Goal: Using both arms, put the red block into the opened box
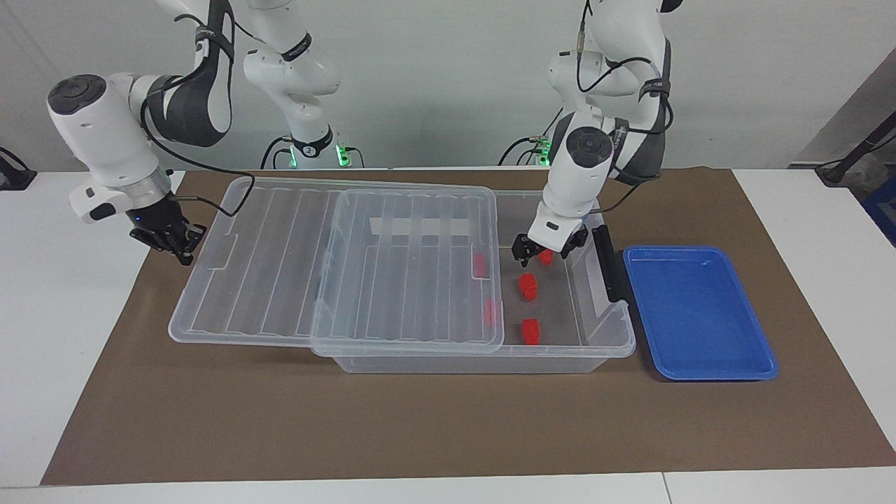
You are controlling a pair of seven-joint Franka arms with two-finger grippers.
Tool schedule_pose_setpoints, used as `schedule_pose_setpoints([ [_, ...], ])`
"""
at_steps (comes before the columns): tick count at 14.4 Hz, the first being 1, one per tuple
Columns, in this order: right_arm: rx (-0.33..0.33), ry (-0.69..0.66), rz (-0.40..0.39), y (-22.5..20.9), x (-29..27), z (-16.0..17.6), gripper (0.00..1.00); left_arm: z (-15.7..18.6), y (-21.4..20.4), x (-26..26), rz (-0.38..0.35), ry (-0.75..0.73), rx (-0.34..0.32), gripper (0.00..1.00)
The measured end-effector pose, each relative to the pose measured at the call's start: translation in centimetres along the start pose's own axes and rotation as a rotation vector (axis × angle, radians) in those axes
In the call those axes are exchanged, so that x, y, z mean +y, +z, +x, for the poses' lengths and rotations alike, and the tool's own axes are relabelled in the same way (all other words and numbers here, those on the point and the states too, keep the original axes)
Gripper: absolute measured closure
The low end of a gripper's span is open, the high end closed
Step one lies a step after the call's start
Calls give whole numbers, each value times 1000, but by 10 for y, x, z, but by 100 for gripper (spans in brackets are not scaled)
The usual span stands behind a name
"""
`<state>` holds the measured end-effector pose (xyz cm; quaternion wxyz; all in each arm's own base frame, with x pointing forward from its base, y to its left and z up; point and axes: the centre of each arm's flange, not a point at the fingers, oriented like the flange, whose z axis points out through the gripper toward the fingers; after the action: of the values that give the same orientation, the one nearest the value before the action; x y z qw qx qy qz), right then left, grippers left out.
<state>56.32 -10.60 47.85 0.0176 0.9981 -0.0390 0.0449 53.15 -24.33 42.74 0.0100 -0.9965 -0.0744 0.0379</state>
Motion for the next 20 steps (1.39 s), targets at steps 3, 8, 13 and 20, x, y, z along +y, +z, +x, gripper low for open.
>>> schedule_pose_setpoints([
  [3, 0, -15, 1, 0, -9, 1, 99, 0, -52, -29, 28, 9, -53, 1],
  [8, 0, -63, 6, 0, -36, 3, 99, 23, -140, -149, -12, 62, -70, 1],
  [13, -1, -136, 15, 0, -85, 2, 99, 34, -162, -265, -39, 105, -34, 0],
  [20, -13, -183, 31, 3, -171, -11, 99, 31, -166, -270, -37, 113, -28, 0],
])
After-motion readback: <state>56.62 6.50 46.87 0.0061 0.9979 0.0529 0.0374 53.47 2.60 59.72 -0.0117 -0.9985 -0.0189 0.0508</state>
